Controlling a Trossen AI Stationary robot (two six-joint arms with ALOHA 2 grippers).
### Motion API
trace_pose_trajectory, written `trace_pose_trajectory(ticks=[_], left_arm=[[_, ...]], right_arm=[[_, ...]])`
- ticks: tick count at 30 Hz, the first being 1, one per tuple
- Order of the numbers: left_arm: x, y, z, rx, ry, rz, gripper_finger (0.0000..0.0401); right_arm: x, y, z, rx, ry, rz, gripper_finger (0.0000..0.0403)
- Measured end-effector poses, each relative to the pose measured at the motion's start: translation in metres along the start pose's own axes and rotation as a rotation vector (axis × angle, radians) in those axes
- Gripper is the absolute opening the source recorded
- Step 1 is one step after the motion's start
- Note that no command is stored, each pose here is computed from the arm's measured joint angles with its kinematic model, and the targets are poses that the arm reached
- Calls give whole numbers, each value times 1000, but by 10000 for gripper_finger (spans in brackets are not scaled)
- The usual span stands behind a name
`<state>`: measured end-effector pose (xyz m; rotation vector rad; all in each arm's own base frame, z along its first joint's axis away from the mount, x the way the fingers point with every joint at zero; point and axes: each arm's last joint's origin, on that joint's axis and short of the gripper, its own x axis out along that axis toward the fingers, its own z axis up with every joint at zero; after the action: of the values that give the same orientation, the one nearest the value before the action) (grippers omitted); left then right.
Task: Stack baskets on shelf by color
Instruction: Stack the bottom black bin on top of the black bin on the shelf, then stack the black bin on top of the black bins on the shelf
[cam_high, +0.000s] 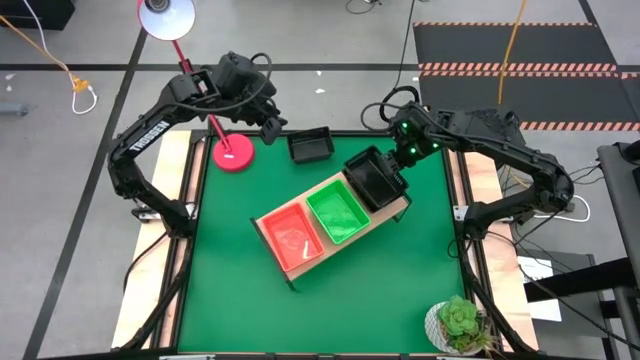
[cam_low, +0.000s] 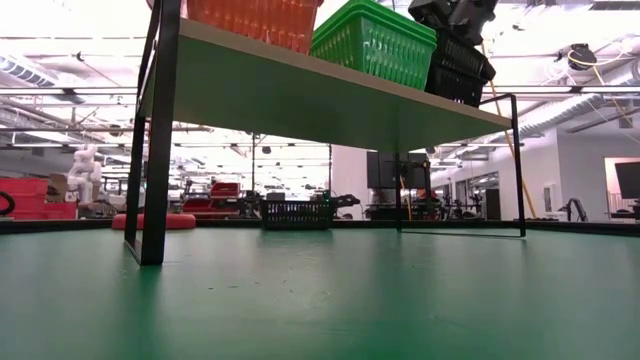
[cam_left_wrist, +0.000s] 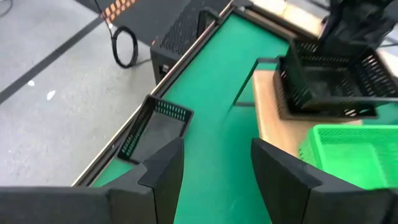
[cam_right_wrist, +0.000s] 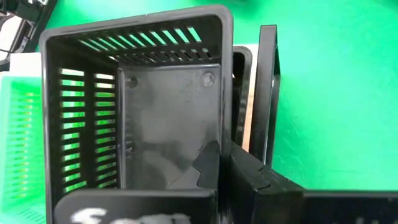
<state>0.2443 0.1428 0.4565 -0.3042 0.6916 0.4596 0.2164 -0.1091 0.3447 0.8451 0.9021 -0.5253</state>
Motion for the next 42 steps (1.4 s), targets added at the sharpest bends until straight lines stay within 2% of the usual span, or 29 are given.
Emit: trace_pose_trajectory(ticks=[12, 16, 23, 28, 34, 42], left_arm=[[53, 8, -31, 12, 159, 8, 186], [68, 11, -40, 9, 183, -39, 186], [79, 11, -46, -10, 182, -76, 186], [81, 13, -43, 31, 153, -77, 186], [104, 26, -43, 64, 192, -62, 186], [152, 48, -54, 97, 315, -47, 186]], right_arm=[[0, -1, 0, 27, -11, -18, 53], [0, 0, 0, 22, -10, -17, 58], [0, 0, 0, 3, 3, 5, 23], [0, 0, -1, -19, 16, 1, 4], [0, -1, -1, -16, 16, -3, 41], [-11, 1, -3, 70, -36, 33, 101]])
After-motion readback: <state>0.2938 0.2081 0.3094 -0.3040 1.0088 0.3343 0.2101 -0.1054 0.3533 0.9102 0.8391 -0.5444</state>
